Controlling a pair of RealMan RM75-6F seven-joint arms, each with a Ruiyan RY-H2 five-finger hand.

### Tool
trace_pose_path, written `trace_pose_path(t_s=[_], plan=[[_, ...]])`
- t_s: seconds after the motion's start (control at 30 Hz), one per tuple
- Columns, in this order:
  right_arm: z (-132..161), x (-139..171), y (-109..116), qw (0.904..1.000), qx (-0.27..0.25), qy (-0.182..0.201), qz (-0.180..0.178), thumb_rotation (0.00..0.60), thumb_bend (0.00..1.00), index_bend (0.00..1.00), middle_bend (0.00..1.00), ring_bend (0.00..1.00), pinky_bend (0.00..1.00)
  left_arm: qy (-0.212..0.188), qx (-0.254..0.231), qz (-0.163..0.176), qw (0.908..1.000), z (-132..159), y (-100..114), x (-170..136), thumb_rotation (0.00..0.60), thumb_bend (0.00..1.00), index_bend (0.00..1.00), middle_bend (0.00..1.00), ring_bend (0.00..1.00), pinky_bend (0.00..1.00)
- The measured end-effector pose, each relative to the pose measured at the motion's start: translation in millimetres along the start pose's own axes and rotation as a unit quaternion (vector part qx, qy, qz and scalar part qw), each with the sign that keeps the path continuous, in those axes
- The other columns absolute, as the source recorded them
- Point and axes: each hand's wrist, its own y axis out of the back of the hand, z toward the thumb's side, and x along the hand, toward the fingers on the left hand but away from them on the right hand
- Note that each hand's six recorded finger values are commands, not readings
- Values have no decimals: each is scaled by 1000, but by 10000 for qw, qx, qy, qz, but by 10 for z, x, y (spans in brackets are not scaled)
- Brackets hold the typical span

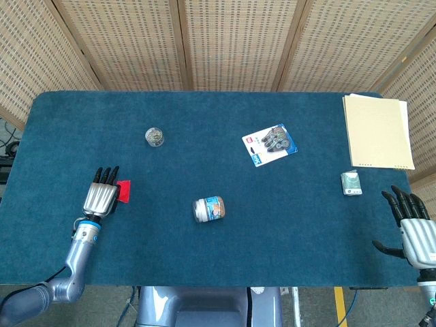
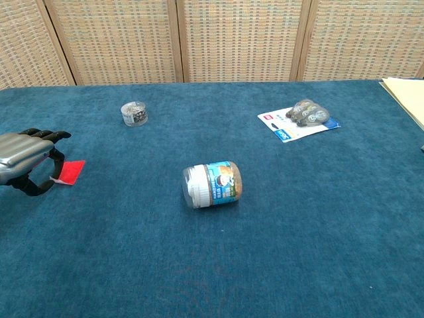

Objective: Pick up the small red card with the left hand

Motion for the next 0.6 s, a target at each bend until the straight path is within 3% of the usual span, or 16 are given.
trace_pose_path(t_s=[0.6], plan=[[-5, 7, 3, 10000, -3, -3, -3, 600, 53, 0, 0, 0, 0, 65, -42, 189, 9998, -41, 123, 39, 600, 470, 570, 0, 0, 0]])
